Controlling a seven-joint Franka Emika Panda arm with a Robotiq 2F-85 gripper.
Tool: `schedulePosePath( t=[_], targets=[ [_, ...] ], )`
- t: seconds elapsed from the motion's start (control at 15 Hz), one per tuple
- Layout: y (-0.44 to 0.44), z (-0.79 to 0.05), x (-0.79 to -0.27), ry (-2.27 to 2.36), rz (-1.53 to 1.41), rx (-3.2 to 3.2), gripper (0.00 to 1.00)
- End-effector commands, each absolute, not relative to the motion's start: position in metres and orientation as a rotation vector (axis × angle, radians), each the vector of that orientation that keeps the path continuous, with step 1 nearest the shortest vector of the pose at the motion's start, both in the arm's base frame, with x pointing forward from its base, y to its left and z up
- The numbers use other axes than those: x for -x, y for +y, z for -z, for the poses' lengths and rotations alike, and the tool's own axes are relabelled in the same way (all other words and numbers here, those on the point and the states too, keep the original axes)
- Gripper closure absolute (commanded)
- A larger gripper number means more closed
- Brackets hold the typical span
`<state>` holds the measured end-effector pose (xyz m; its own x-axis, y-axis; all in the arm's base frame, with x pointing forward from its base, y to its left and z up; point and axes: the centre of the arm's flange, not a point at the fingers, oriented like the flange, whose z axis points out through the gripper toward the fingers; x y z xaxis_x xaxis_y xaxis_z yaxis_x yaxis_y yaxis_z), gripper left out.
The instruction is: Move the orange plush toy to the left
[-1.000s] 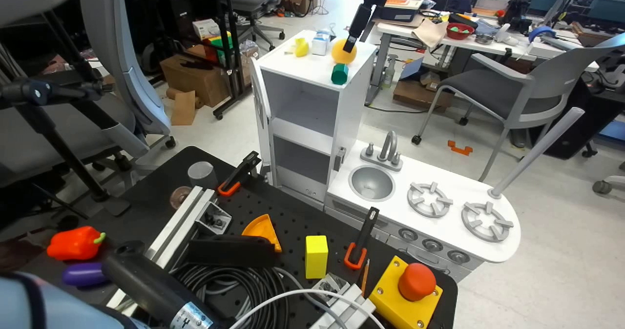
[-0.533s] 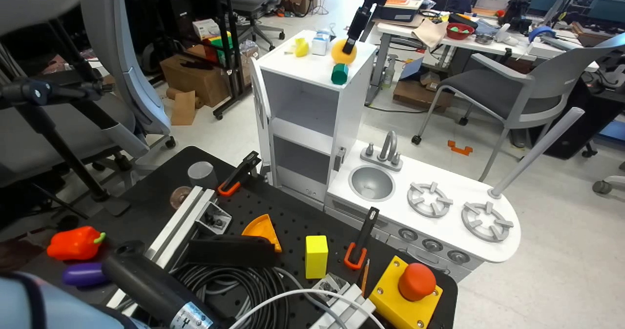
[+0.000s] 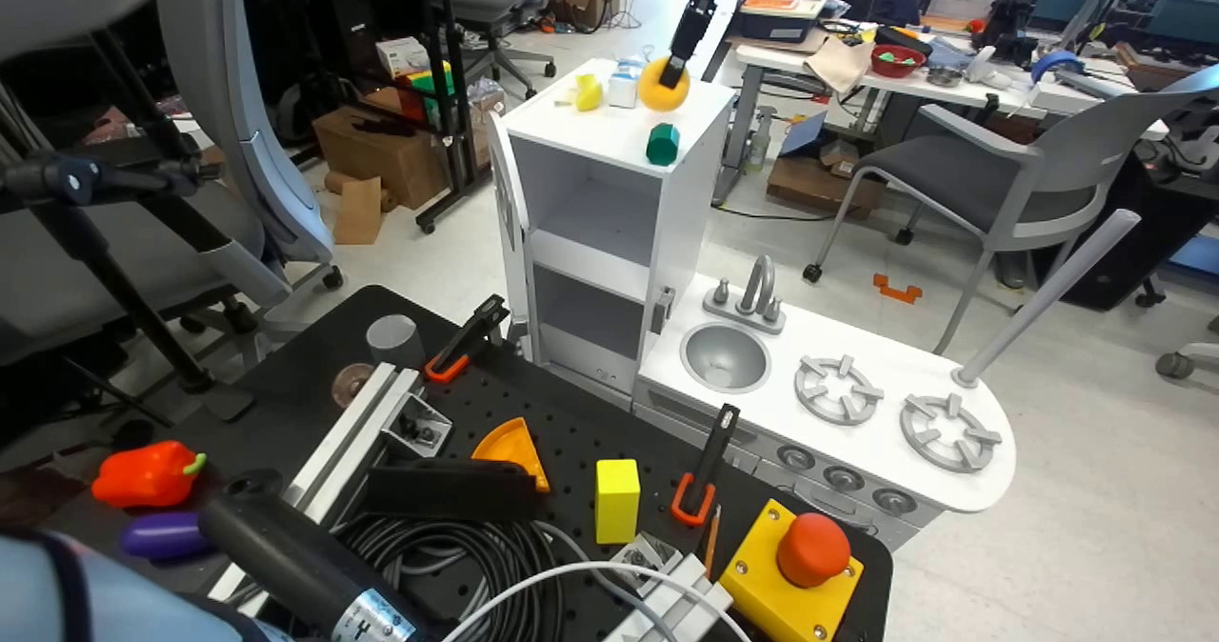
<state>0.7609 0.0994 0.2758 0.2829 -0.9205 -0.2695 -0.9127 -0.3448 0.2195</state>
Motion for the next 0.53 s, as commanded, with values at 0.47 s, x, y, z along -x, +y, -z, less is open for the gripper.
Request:
schedulePosePath(
  t=[0.47],
  targets=[
    [0.197, -0.307, -0.75, -1.503, 0.502, -2.677, 0.96]
  ],
)
